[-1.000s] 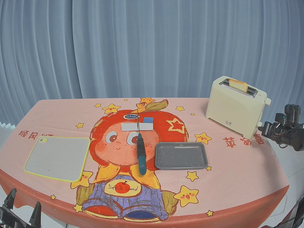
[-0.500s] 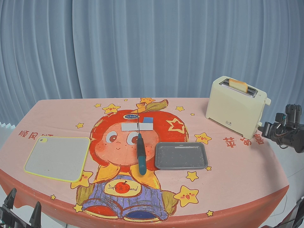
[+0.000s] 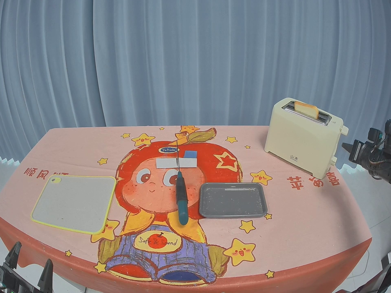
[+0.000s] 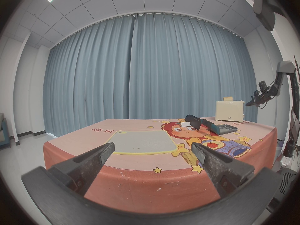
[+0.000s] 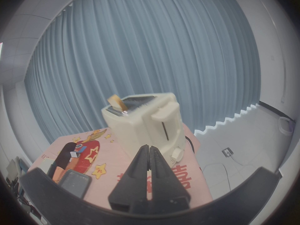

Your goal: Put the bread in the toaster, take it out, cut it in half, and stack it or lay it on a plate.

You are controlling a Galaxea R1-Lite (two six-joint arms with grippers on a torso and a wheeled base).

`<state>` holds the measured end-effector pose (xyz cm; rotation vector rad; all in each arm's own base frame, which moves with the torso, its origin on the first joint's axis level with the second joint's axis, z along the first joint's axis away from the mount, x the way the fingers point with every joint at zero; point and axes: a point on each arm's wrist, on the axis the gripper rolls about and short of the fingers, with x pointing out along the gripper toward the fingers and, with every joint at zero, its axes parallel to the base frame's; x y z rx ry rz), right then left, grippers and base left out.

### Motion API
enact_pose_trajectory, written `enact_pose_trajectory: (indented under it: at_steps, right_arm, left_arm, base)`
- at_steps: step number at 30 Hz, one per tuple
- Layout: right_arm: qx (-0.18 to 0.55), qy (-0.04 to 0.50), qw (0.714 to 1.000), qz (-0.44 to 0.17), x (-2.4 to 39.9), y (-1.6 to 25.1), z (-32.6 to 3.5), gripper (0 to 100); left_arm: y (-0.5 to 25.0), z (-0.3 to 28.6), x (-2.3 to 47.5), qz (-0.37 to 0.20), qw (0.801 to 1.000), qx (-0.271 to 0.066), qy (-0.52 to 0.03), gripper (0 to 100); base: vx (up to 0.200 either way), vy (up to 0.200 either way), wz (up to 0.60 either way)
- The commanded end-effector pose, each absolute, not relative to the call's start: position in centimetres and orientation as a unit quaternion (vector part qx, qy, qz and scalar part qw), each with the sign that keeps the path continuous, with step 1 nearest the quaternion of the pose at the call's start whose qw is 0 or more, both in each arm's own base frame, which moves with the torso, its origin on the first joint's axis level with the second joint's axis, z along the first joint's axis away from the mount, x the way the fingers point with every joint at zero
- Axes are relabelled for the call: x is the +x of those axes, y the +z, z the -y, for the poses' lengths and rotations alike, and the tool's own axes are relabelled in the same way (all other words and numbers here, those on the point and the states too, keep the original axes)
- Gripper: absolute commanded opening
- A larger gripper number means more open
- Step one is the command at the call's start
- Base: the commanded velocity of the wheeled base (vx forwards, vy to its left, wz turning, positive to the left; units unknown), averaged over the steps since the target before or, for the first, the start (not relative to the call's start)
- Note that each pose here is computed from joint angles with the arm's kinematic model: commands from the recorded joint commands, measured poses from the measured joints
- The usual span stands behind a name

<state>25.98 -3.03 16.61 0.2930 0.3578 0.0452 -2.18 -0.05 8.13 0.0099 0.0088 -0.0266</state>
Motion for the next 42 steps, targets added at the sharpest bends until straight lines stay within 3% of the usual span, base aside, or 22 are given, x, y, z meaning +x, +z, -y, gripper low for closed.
enact_pose_trajectory:
  at_steps: [1,9,22,30,35,42]
  right_arm:
    - [0.131,0.048,0.983,-0.122,23.1,19.5,1.9,0]
    - [0.118,0.065,0.990,-0.042,19.8,22.9,1.3,0]
    - [0.095,0.069,0.992,0.038,17.7,25.6,1.2,0]
    - [0.074,0.057,0.988,0.121,20.5,26.1,2.2,0]
    - [0.070,0.022,0.988,0.137,23.7,25.0,4.4,0]
    - [0.064,0.024,0.985,0.159,24.0,24.9,4.2,0]
  left_arm:
    - [7.6,0.1,-2.0,-0.014,1.000,0.004,-0.013,100]
    - [7.6,0.1,-2.0,-0.014,1.000,0.004,-0.013,100]
    - [7.6,0.1,-2.1,-0.013,1.000,0.005,-0.013,100]
    - [7.6,0.1,-2.0,-0.014,1.000,0.004,-0.013,100]
    - [7.6,0.1,-2.1,-0.013,1.000,0.004,-0.013,100]
    - [7.6,0.1,-2.0,-0.014,1.000,0.004,-0.013,100]
  base:
    - [0.000,0.000,0.00]
    - [0.000,0.000,0.00]
    - [0.000,0.000,0.00]
    - [0.000,0.000,0.00]
    - [0.000,0.000,0.00]
    - [0.000,0.000,0.00]
